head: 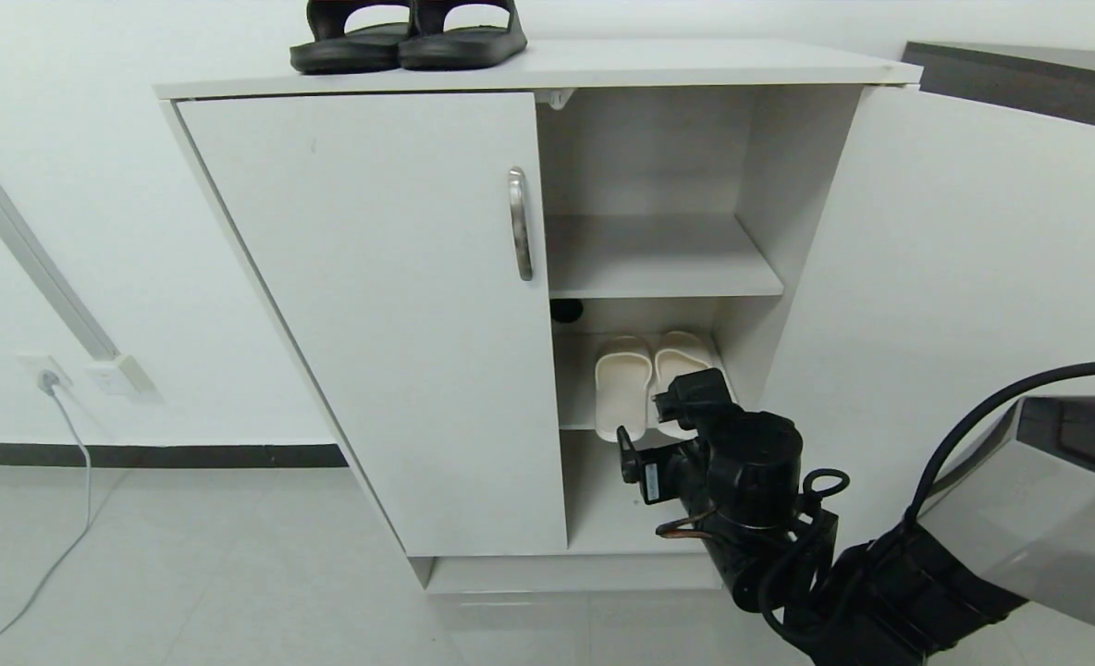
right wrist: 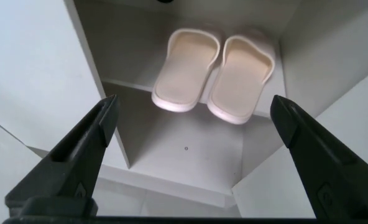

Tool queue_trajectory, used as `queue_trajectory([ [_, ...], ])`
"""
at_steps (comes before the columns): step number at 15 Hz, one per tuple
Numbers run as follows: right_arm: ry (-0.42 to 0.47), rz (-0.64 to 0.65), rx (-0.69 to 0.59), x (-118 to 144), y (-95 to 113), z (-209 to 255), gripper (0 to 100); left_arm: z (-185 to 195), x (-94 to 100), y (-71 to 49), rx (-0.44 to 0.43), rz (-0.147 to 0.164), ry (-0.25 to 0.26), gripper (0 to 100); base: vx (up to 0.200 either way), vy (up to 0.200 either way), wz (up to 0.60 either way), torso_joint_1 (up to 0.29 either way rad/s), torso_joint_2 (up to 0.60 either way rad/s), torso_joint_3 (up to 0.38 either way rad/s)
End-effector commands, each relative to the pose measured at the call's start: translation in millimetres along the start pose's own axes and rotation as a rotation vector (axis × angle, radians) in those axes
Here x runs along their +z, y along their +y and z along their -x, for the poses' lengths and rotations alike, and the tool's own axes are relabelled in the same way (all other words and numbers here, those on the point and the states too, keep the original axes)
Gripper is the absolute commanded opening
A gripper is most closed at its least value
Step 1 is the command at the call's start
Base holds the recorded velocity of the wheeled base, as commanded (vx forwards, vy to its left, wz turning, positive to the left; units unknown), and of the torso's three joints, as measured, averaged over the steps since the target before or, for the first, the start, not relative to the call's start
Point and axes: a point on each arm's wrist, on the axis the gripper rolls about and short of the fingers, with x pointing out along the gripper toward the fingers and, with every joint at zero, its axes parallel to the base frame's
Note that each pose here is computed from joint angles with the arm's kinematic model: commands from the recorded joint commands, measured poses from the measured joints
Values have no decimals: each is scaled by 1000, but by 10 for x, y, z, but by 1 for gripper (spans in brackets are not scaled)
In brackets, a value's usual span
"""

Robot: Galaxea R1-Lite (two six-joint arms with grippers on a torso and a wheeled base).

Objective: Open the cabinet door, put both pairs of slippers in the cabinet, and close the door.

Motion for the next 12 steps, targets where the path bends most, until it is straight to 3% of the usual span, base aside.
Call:
queue_trajectory([
  [1,4,5,0,-26,6,-7,100,-1,0,0,2,1,1,0,0,0,0,2,2,198],
  [3,5,6,0,-34,7,-7,100,-1,0,0,2,-2,1,0,0,0,0,2,-2,176],
  [12,14,12,-2,-89,4,-13,100,-1,0,0,2,0,1,0,0,0,0,0,0,0],
])
